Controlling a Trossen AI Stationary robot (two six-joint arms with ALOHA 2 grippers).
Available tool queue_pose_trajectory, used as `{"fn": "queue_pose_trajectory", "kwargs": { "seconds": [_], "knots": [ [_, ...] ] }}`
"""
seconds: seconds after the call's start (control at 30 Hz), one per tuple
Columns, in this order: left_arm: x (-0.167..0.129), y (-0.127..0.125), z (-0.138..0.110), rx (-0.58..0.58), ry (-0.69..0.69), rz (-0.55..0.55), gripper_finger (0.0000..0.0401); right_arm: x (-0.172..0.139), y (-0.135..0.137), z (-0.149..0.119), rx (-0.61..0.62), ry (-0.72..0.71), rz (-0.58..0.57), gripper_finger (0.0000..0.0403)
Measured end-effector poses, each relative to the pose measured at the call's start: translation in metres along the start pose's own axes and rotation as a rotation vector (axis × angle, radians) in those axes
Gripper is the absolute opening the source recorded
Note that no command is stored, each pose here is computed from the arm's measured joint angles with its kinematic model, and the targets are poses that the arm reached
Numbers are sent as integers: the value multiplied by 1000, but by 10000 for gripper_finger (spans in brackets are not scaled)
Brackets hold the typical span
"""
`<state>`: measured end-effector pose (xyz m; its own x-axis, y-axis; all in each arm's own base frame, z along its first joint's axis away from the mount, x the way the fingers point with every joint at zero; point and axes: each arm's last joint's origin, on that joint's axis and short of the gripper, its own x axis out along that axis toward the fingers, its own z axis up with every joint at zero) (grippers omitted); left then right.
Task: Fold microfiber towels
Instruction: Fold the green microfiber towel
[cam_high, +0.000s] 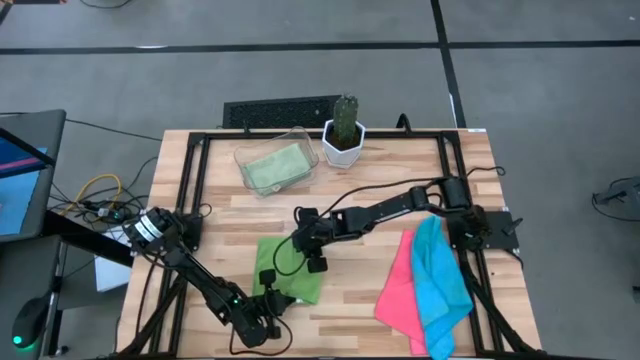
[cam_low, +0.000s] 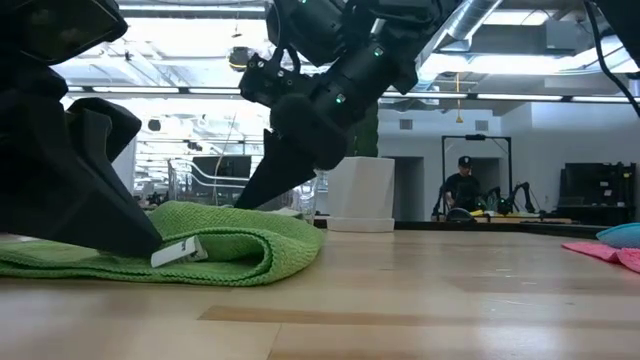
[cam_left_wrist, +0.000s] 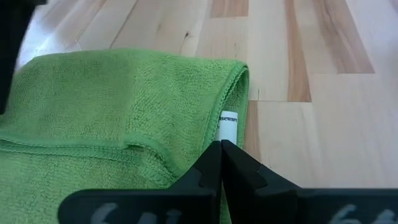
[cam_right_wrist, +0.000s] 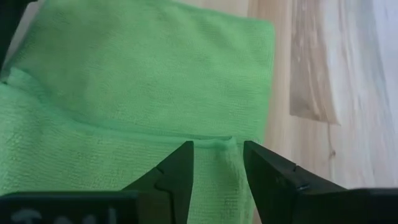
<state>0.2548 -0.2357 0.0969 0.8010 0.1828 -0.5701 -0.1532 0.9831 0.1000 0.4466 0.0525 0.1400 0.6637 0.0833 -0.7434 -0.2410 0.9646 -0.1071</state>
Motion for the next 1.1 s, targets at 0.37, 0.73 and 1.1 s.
{"fn": "queue_pose_trajectory", "kwargs": {
  "seconds": [0.37, 0.73, 1.1],
  "knots": [
    [0, 0, -1, -2, 13, -11, 0, 19, 0, -15, 13, 44, 25, 157],
    [0, 0, -1, -1, 15, -9, 0, 12, -1, -10, 6, 34, 21, 27],
    [0, 0, -1, 1, 16, -8, 0, 5, -3, -5, 11, 23, -32, 31]
  ]
}}
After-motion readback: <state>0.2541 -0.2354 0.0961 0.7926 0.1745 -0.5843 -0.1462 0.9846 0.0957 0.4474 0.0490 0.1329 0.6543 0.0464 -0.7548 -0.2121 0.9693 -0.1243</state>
